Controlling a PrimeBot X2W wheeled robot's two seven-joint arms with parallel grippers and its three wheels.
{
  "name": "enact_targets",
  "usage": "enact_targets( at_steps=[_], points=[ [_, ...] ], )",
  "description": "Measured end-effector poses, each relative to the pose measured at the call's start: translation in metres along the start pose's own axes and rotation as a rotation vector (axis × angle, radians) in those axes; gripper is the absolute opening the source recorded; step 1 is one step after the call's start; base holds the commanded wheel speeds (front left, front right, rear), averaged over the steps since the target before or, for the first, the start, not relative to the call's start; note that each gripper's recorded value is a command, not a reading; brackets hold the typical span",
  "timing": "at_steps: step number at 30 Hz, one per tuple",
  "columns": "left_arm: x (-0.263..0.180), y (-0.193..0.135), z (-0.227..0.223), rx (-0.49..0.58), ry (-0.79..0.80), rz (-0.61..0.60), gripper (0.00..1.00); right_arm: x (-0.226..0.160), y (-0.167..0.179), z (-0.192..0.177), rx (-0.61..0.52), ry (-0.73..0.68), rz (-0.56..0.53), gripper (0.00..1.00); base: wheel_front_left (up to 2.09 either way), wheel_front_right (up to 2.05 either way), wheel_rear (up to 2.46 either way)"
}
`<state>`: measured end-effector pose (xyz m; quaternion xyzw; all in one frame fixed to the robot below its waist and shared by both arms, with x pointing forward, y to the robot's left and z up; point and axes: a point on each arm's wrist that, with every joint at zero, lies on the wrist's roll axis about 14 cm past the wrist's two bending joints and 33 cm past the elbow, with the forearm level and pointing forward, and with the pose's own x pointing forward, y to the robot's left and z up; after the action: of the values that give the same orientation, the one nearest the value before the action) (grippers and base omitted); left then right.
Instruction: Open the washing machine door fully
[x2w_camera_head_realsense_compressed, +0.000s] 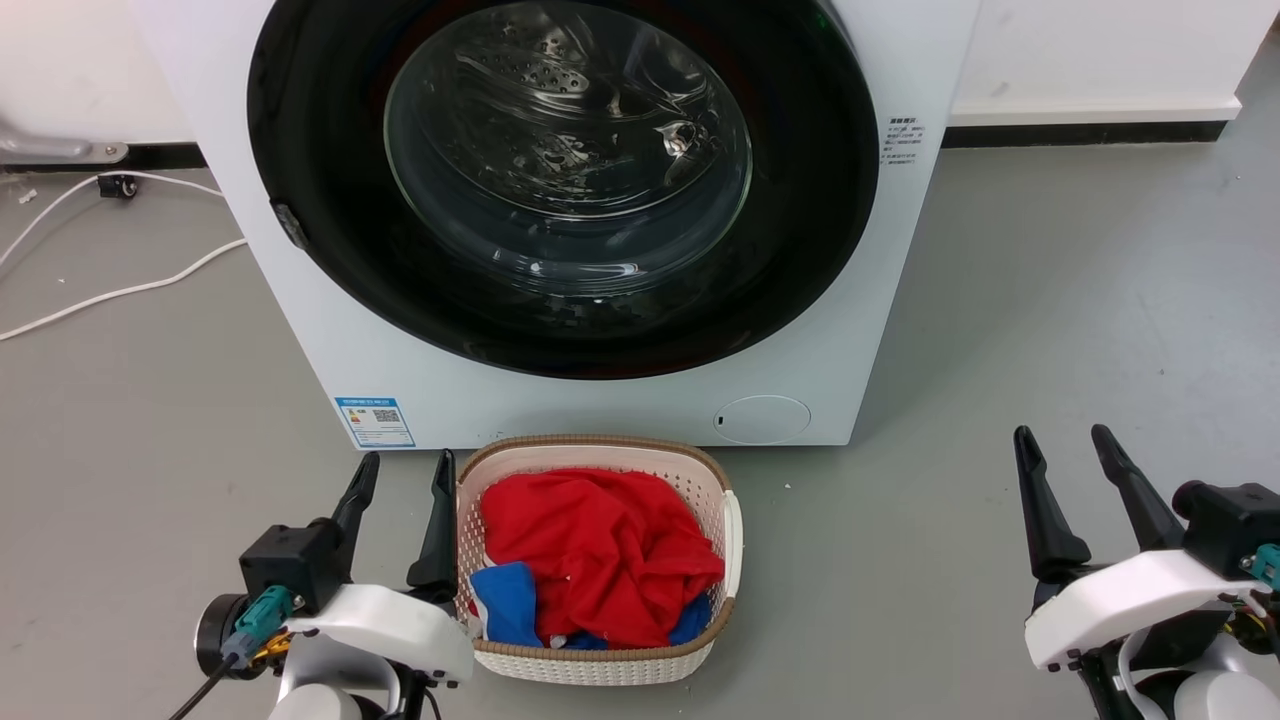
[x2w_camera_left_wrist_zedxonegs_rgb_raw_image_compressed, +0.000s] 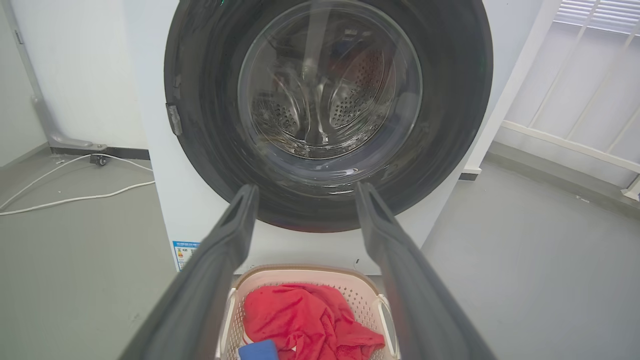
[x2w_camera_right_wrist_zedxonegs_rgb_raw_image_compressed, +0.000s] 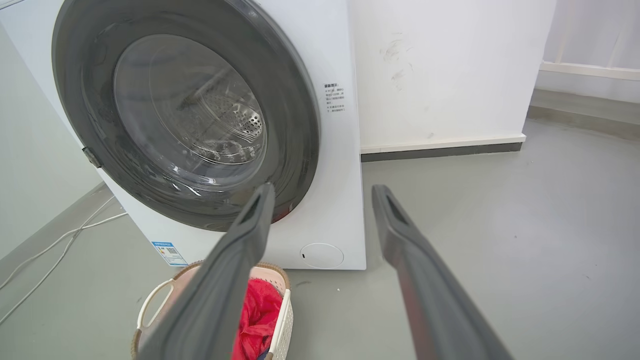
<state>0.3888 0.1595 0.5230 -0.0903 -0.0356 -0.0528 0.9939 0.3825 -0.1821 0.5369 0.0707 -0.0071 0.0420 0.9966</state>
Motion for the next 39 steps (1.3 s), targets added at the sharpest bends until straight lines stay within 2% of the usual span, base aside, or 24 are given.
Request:
enact_targets(
  at_steps=[25,39],
  points=[
    [-0.0004,-0.0028,-0.0024,0.129,-0.021,-0.02,1.0,-0.0025,-0.0009,-0.0028,-0.167,0.003,-0.018,1.0,0.0,0.0,0.0],
    [0.0006,-0.0065,-0.0082,0.172,-0.015,-0.039,1.0,-0.0043,-0.0045,-0.0001,-0.198,-0.017,-0.029,1.0,0.0,0.0,0.0]
  ],
)
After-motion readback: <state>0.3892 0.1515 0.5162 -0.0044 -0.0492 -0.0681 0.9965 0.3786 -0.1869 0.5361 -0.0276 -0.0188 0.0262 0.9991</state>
